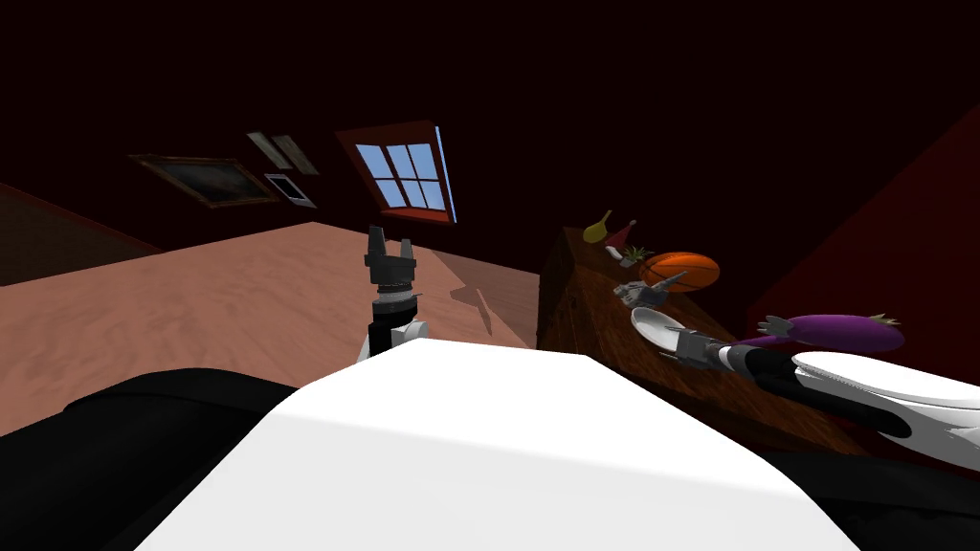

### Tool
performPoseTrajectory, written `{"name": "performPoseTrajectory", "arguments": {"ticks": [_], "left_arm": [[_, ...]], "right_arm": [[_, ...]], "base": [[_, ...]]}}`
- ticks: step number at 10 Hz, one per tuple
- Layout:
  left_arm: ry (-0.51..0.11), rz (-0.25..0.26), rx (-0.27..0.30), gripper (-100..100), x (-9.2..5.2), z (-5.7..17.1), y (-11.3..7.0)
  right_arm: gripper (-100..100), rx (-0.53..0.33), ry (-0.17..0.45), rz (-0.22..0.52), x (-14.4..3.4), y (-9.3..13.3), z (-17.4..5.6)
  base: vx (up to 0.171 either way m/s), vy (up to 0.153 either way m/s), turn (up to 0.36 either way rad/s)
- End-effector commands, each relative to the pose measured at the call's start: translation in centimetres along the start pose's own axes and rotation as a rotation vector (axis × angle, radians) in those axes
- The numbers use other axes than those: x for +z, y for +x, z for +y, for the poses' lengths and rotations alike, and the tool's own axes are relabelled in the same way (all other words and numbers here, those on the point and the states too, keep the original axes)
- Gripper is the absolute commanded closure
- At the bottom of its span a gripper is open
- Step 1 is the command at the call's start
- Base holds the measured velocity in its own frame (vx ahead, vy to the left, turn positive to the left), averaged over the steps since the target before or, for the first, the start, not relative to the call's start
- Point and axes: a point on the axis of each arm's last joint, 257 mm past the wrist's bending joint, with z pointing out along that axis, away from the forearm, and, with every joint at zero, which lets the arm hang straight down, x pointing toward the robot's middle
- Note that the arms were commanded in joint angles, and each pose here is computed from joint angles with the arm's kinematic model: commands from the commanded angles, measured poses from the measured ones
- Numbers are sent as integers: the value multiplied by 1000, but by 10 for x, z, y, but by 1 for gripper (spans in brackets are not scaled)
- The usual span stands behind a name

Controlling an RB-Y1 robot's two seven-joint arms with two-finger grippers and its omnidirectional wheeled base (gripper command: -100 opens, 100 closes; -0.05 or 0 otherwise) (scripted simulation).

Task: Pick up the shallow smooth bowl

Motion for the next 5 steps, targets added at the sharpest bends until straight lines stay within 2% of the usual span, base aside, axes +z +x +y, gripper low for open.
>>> {"name": "performPoseTrajectory", "arguments": {"ticks": [1, 5], "left_arm": [[0, 0, 0, 0, 0, 0, 0], [0, 0, 0, 0, 0, 0, 0]], "right_arm": [[100, 0, 0, 0, 0, 0, 0], [100, 2, 0, 0, 0, 0, 0]], "base": [[0, 0, 0], [0, 0, 0]]}}
